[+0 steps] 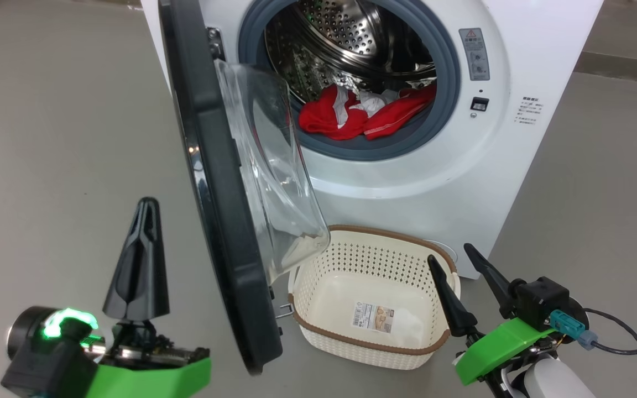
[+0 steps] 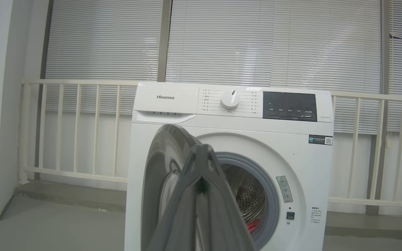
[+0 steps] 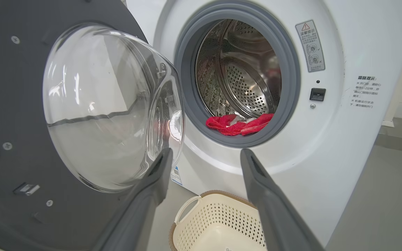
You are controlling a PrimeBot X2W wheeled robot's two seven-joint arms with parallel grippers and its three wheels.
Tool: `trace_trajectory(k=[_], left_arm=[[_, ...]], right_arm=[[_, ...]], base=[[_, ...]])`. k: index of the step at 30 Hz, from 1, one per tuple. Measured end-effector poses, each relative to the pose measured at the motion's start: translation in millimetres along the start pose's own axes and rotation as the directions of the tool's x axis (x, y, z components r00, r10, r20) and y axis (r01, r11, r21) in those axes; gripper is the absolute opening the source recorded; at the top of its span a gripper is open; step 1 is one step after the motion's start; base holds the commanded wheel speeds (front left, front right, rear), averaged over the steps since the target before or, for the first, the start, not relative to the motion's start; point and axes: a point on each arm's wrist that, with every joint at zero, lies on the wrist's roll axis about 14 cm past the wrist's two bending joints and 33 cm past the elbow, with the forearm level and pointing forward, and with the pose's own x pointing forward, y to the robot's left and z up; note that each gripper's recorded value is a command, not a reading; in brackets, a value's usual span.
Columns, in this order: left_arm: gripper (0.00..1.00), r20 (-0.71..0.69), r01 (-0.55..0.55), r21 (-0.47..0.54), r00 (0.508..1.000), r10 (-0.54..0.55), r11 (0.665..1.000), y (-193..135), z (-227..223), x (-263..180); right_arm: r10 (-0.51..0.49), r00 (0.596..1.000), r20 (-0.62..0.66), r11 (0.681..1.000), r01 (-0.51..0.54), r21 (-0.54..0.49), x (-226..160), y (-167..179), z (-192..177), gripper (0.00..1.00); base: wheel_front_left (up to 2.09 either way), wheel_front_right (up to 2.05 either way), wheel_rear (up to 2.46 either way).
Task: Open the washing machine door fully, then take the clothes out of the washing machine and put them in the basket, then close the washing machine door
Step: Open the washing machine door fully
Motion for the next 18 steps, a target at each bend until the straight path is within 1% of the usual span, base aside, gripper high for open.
trace_trajectory(k=[4, 7, 11, 14, 15, 16, 18], left_arm=[[0.00, 0.040, 0.079, -0.029, 0.996, -0.078, 0.996, -23, 10, 5], [0.00, 0.035, 0.130, -0.054, 0.991, -0.128, 0.990, -39, 10, 4], [0.00, -0.018, 0.201, -0.089, 0.979, -0.204, 0.975, -60, 0, 2], [0.00, -0.071, 0.241, -0.115, 0.966, -0.250, 0.964, -72, -11, -1], [0.00, -0.071, 0.241, -0.115, 0.966, -0.250, 0.964, -72, -11, -1], [0.00, -0.113, 0.265, -0.135, 0.953, -0.281, 0.955, -80, -21, -4], [0.00, -0.170, 0.276, -0.145, 0.939, -0.298, 0.950, -86, -35, -9]], right_arm=[[-0.005, 1.000, 0.002, 1.000, 0.005, -0.002, -2, -2, 1, 1.00], [-0.010, 1.000, 0.002, 1.000, 0.010, -0.002, -3, -3, 1, 1.00], [-0.017, 1.000, -0.001, 1.000, 0.017, 0.000, -4, -5, 0, 1.00], [-0.020, 1.000, -0.005, 1.000, 0.020, 0.003, -4, -7, -2, 1.00], [-0.020, 1.000, -0.005, 1.000, 0.020, 0.003, -4, -7, -2, 1.00], [-0.021, 1.000, -0.008, 1.000, 0.021, 0.005, -4, -7, -4, 1.00], [-0.020, 1.000, -0.012, 1.000, 0.020, 0.007, -3, -8, -5, 1.00]], base=[[0.00, 0.00, 0.00], [0.00, 0.00, 0.00], [0.00, 0.00, 0.00], [0.00, 0.00, 0.00], [0.00, 0.00, 0.00], [0.00, 0.00, 0.00], [0.00, 0.00, 0.00]])
